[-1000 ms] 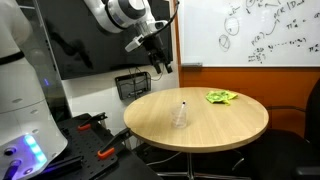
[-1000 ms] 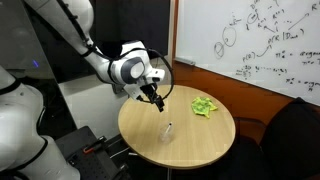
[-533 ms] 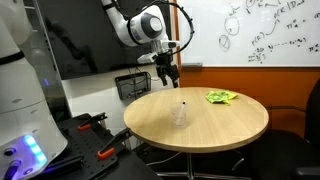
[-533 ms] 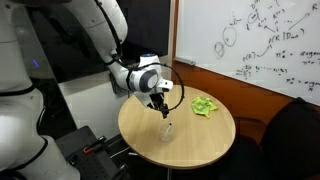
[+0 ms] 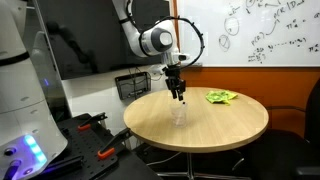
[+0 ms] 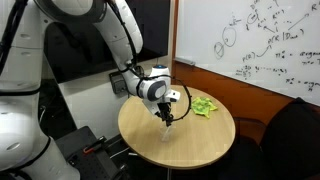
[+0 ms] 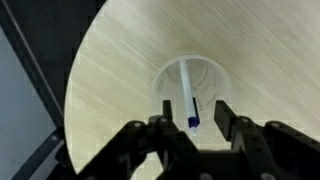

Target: Put the pen on the table

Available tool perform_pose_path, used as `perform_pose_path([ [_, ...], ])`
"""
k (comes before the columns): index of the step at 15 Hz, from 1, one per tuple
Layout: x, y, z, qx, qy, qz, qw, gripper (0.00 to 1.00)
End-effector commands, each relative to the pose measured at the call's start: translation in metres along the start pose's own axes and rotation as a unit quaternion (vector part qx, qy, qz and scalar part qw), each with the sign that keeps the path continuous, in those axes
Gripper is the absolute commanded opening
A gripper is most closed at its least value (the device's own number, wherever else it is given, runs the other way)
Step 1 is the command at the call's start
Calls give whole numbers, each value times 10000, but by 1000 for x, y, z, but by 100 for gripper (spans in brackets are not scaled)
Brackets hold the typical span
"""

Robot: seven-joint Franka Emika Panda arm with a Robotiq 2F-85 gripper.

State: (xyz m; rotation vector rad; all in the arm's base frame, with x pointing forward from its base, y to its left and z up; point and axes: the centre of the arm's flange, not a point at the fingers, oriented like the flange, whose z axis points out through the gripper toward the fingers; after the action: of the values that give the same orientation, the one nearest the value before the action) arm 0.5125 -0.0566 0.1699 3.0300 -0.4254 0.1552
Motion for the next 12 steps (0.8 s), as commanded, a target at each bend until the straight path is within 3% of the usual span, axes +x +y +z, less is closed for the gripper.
perform_pose_path([
  [1,2,-5,12,-21,85,-87,9999,30],
  [3,2,-6,17,-23,79,-85,9999,25],
  [7,5,-9,25,17,-2,-59,10000,33],
  [12,10,-9,37,25,-59,80,9999,30],
])
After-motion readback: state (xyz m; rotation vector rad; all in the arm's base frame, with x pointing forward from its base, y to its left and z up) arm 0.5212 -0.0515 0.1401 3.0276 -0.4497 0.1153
